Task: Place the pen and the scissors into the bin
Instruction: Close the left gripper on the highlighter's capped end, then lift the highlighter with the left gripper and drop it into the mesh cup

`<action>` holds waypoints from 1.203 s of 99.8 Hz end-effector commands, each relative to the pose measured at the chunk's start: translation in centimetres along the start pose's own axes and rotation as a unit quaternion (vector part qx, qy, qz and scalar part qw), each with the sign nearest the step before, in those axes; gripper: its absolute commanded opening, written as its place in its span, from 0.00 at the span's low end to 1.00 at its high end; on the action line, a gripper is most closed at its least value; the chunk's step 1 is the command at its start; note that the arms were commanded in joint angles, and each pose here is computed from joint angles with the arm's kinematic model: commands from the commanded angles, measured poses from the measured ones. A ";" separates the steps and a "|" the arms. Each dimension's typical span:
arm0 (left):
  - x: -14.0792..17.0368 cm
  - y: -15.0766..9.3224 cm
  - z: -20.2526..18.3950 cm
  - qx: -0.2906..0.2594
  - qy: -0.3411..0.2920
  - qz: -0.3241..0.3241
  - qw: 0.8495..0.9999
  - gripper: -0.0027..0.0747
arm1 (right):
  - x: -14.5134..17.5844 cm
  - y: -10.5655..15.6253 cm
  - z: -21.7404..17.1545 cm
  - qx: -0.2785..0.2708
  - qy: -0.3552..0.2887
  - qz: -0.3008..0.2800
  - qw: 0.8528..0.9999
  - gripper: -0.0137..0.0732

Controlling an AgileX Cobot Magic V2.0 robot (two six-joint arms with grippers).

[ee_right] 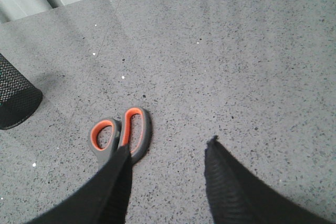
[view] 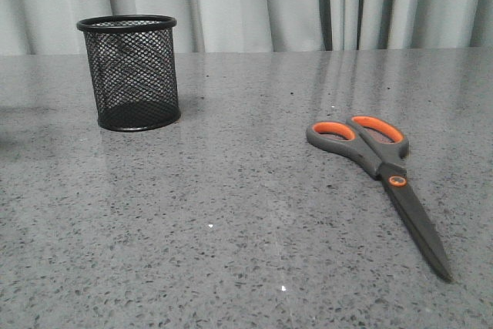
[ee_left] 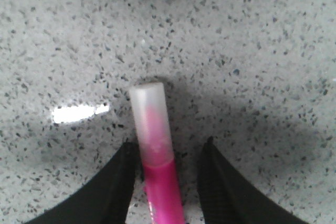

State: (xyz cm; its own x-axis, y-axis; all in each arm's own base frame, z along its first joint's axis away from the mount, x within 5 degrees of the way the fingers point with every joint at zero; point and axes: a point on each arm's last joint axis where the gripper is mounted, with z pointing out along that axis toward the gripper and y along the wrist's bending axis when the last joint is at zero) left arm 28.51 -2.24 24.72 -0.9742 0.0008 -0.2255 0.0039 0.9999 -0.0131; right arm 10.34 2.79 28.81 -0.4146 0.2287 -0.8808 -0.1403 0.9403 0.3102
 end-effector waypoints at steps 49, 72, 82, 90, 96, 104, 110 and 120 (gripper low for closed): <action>-3.3 -3.0 -12.3 0.186 -0.456 -0.011 0.870 0.01 | -1.7 0.5 -0.3 -0.010 -0.048 -0.009 0.999 0.50; -3.1 -6.9 -14.0 0.238 -0.527 0.063 0.814 0.01 | -1.8 0.5 -0.3 -0.011 -0.053 -0.009 0.998 0.50; -3.5 -8.4 -13.4 0.256 -0.532 0.075 0.804 0.01 | -1.8 0.5 -0.3 -0.011 -0.053 -0.009 0.998 0.50; -4.2 -9.0 -12.3 0.264 -0.529 0.072 0.803 0.01 | -1.8 0.5 -0.3 -0.011 -0.053 -0.009 0.998 0.50; -4.7 -9.3 -11.4 0.271 -0.522 0.078 0.805 0.01 | -1.8 0.5 -0.3 -0.011 -0.052 -0.009 0.999 0.50; -5.4 -9.9 -10.0 0.280 -0.506 0.086 0.812 0.01 | -1.8 0.5 -0.3 -0.011 -0.052 -0.009 0.999 0.50; -5.6 -10.3 -9.0 0.289 -0.495 0.100 0.813 0.01 | -1.7 0.5 -0.3 -0.011 -0.051 -0.009 0.999 0.50; -5.9 -11.0 -7.8 0.306 -0.484 0.130 0.809 0.01 | -1.7 0.5 -0.3 -0.011 -0.051 -0.009 0.999 0.50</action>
State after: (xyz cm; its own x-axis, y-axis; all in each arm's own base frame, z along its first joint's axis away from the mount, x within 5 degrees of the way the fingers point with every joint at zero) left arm 32.78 -12.20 31.79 -0.3497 -0.0654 -0.9346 0.4903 0.8373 -0.2420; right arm 10.34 2.79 28.81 -0.4145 0.2287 -0.8809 -0.1403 0.9403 0.3102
